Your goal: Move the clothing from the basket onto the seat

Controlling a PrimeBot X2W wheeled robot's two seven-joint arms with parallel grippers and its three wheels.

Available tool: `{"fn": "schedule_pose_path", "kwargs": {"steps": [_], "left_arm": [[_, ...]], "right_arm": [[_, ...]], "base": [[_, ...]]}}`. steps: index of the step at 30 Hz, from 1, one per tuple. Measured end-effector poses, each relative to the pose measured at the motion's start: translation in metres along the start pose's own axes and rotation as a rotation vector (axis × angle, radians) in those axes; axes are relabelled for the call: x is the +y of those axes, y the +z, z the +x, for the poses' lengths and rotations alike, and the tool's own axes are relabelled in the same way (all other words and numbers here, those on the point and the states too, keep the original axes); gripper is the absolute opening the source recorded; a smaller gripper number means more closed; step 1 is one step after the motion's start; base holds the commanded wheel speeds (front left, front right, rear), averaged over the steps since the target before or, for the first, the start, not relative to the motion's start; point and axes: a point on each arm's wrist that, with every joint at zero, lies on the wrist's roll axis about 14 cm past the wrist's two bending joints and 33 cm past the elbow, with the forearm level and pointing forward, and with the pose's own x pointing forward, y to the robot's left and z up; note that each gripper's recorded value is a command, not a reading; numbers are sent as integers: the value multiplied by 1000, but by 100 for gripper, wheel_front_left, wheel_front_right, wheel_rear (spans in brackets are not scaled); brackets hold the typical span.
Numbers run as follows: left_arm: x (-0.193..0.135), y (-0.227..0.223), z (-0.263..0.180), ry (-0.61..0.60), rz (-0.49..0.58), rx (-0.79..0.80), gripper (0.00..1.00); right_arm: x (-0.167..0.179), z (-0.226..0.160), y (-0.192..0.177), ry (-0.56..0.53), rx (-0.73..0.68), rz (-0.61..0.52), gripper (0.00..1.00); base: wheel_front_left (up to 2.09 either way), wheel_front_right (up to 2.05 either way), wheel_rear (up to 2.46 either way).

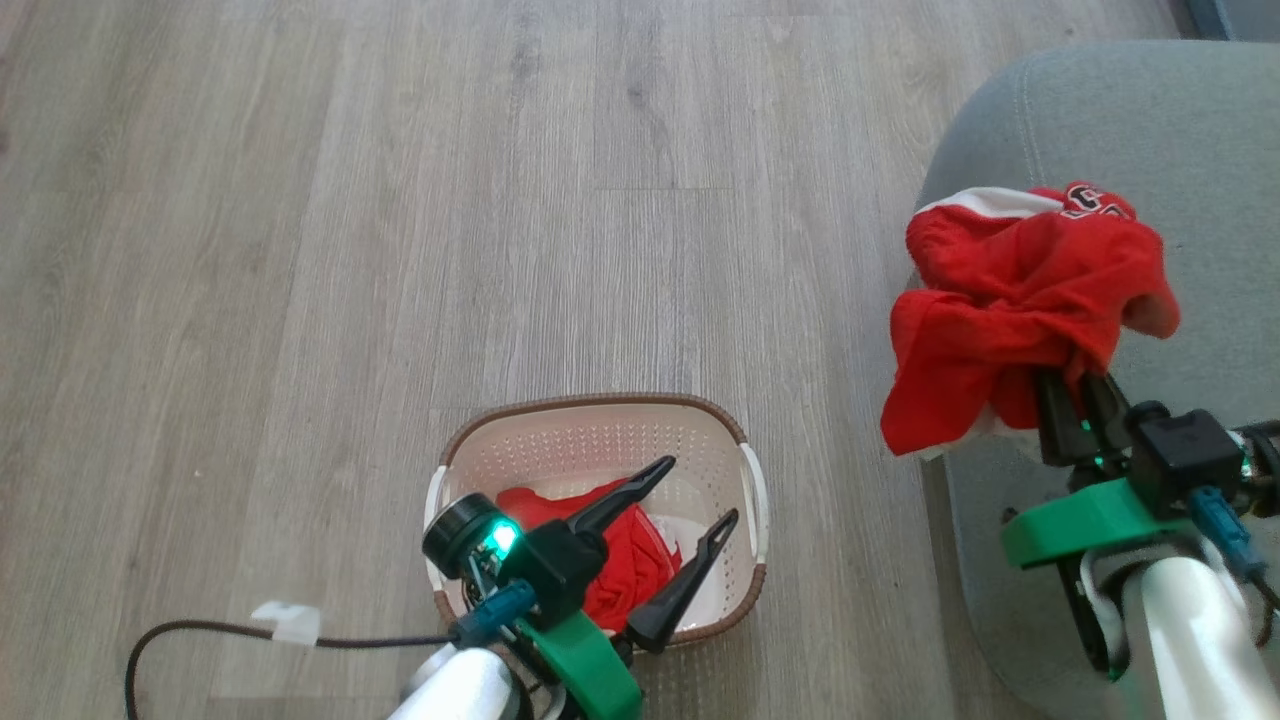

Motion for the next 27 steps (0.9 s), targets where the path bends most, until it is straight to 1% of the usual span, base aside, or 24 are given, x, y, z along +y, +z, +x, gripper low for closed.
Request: {"fn": "schedule_pose_path", "kwargs": {"steps": [6, 15, 21, 27], "left_arm": [[-4, -3, 1, -16, 28, 11, 100], [-8, -7, 6, -32, 24, 17, 100], [-22, -12, 16, -91, 8, 26, 100], [-50, -20, 30, -201, -13, 38, 100]], "right_arm": [[2, -8, -12, -8, 39, 22, 0], [-10, -14, -15, -41, 51, 16, 0], [-28, -25, -15, -95, 62, 1, 0], [-60, -47, -15, -196, 80, -25, 0]], "base": [[0, 0, 0], [0, 0, 0], [0, 0, 0], [0, 0, 0]]}}
